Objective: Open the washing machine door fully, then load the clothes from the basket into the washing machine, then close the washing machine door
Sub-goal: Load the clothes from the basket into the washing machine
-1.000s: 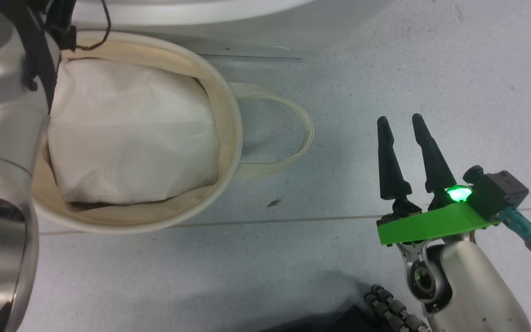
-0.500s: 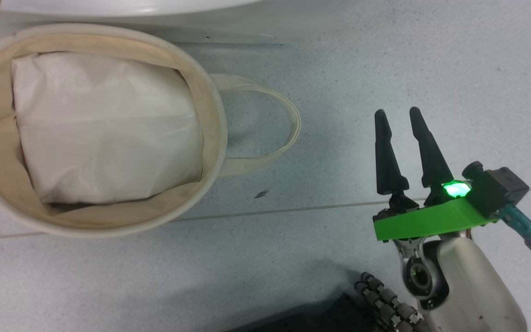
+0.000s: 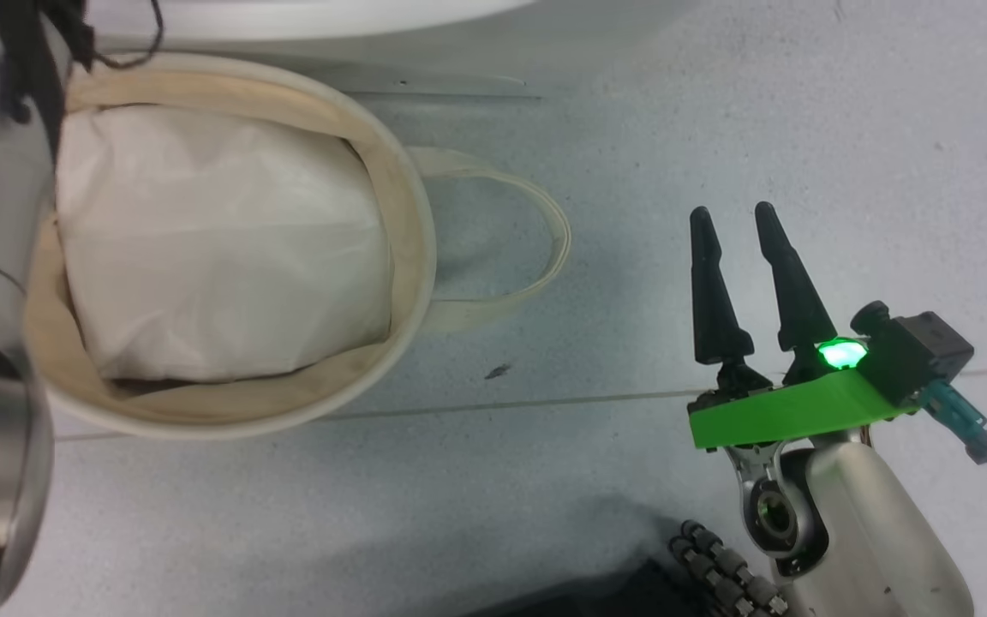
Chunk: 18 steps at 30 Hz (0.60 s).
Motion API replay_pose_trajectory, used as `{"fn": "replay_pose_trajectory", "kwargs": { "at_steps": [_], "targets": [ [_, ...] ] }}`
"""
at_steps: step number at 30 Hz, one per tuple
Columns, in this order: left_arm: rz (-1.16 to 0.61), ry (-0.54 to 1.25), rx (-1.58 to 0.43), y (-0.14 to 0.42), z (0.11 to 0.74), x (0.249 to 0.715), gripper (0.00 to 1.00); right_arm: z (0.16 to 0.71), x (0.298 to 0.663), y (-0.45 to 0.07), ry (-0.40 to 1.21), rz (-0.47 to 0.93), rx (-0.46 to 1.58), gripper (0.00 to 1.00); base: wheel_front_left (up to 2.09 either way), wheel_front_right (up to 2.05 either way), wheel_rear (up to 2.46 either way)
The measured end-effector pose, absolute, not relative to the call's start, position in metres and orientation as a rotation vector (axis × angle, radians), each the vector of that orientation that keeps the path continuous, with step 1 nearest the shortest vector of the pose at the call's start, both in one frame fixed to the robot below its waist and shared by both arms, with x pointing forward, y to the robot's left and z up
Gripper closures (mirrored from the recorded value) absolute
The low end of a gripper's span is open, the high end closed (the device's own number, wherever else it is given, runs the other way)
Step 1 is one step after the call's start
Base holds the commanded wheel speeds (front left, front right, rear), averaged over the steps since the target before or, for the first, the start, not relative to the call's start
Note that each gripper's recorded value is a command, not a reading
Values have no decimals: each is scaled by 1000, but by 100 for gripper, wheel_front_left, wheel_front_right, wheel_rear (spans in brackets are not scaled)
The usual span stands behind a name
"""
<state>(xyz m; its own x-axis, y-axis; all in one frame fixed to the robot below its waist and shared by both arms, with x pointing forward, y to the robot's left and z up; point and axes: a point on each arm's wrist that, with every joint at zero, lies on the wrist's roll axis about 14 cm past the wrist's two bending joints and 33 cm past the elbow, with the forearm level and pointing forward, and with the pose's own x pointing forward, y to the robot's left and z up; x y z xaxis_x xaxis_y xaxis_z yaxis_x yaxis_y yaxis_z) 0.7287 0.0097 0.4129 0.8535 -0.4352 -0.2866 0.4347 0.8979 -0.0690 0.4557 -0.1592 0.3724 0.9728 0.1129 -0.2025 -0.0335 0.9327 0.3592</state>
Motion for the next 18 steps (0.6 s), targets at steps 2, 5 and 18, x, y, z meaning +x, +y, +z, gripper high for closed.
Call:
{"fn": "replay_pose_trajectory", "kwargs": {
  "at_steps": [2,5,18],
  "targets": [
    [-460,297,-8,8,415,722,0,378,456,-158,210,81,364,0,0,0,0],
    [-449,217,-47,10,436,718,0,385,457,-156,192,89,365,0,0,0,0],
    [-393,75,-131,35,481,659,0,432,460,-144,91,179,340,0,0,0,0]
  ]
}}
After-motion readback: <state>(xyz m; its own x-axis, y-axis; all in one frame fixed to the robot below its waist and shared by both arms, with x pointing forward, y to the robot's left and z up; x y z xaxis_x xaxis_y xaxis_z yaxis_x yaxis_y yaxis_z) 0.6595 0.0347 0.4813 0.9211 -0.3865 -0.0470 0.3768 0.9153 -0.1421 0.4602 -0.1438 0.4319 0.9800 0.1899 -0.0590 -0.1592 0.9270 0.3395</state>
